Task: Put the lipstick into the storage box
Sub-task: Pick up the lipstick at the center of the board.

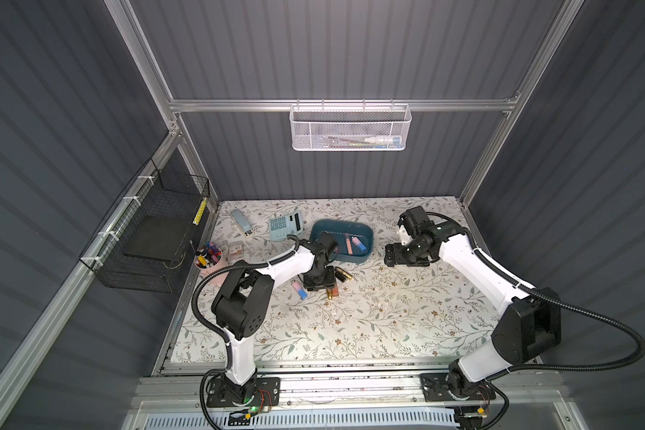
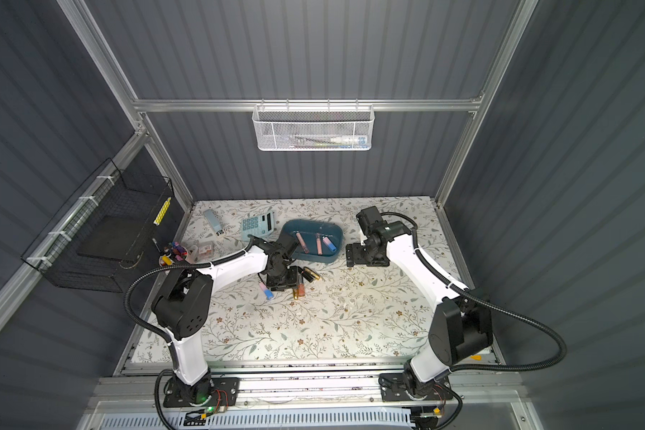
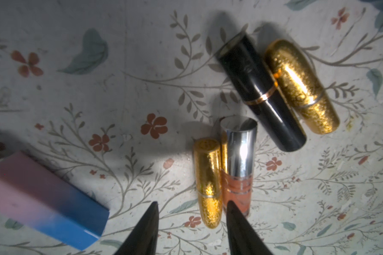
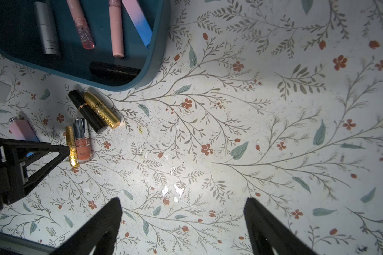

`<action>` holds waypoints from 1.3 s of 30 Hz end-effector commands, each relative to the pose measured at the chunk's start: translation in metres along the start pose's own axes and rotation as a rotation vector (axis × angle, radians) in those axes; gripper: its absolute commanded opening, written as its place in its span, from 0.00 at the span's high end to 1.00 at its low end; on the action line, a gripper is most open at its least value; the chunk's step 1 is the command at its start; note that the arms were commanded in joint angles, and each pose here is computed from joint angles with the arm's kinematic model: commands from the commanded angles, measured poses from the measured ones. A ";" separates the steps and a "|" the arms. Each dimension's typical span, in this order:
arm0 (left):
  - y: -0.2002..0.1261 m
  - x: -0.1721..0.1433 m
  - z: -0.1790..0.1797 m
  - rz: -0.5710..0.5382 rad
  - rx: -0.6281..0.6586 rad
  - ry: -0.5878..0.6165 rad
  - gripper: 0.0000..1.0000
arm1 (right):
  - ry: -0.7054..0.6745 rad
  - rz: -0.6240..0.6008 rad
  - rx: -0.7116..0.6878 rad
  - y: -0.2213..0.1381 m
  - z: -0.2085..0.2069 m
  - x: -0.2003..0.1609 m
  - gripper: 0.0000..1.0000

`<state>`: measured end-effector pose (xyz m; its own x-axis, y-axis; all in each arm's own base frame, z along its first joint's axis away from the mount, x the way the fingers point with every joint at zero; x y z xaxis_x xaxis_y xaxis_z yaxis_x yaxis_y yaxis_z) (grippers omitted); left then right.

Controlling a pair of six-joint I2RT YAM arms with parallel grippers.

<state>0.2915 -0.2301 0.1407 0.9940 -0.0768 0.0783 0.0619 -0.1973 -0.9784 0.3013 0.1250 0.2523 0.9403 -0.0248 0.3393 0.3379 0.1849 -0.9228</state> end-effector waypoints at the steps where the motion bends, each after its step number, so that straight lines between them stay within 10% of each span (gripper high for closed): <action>1: 0.011 -0.005 0.000 0.048 0.013 0.010 0.51 | 0.013 -0.004 -0.003 -0.004 -0.001 -0.002 0.12; 23: 0.032 -0.001 -0.002 0.097 0.026 0.038 0.73 | 0.007 0.002 -0.021 -0.001 -0.002 -0.001 0.12; 39: -0.023 0.015 -0.017 0.037 0.028 0.109 0.88 | 0.010 -0.015 -0.019 -0.005 -0.003 0.004 0.12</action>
<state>0.3072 -0.2447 0.1499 0.9862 -0.1530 0.0639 0.0350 -0.1845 -0.9822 0.3024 0.1227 0.2523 0.9383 -0.0300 0.3445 0.3443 0.1727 -0.9228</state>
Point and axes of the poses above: each gripper's point midway between its finger pads, its own y axis out along the fingers, its own z axis along the line the jaws close on, x = y × z, the point moved 10 cm from there along -y, back along the fingers, and after that the axes turned 4 degrees about y, right-handed, at the moved point
